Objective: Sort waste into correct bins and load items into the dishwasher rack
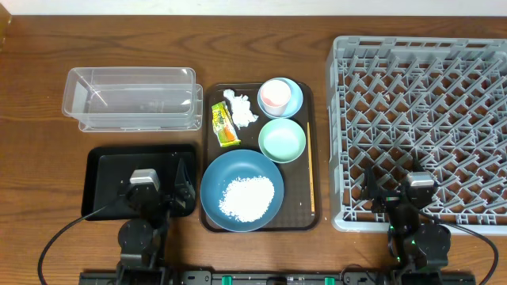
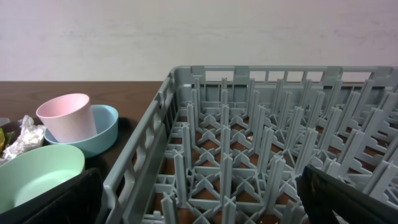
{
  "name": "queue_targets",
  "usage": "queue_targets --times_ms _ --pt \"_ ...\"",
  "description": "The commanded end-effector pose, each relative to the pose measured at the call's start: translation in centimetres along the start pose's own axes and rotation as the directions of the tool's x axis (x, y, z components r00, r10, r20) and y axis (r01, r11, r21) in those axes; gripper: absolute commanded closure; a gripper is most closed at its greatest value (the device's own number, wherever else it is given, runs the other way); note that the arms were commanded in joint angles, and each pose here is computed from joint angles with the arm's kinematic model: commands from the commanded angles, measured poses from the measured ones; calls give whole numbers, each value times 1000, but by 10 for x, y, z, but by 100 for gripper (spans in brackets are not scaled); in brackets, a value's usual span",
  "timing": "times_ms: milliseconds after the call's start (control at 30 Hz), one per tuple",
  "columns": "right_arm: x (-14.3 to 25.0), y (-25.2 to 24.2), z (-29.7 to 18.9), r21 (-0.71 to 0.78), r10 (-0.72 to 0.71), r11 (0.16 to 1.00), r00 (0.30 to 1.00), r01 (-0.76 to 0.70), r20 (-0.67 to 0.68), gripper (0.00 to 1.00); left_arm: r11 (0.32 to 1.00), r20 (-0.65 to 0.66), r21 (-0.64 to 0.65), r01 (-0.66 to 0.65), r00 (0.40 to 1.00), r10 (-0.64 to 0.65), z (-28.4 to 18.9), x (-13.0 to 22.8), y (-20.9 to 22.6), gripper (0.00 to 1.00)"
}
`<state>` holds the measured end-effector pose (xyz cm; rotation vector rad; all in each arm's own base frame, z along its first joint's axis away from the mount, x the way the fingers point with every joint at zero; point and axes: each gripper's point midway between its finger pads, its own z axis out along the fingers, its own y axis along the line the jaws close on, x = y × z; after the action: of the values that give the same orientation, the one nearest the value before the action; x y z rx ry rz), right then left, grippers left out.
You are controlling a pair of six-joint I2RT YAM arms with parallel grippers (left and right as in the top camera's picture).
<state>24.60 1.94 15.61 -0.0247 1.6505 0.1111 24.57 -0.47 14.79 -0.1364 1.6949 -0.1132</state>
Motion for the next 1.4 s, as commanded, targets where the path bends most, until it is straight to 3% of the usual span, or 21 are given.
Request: queue_targets --times_ms 0,800,867,933,1067,1267,1367 --pt "2 -1 0 3 -8 1000 1000 8 -7 1 1000 -57 -23 -21 998 20 1 18 6 2" --pt "2 -1 0 3 -8 1000 1000 8 -7 1 999 -54 -37 -22 998 20 1 17 8 2" --pt "2 -1 0 3 -8 1000 1000 8 -7 1 999 -23 32 40 999 -39 1 9 -5 2" --pt "2 -1 0 3 -8 1000 1000 8 -7 1 963 -69 197 183 983 -173 -2 9 -35 2" --pt "2 -1 0 3 -8 1000 1000 8 -7 1 784 -298 429 449 890 -346 -24 18 -88 2" --pt "2 -1 0 3 -8 1000 1000 8 -7 1 703 -373 435 563 823 -429 -30 15 -97 2" --pt "2 -1 0 3 -8 1000 1000 8 -7 1 642 -332 570 512 859 -390 -42 -10 -114 2"
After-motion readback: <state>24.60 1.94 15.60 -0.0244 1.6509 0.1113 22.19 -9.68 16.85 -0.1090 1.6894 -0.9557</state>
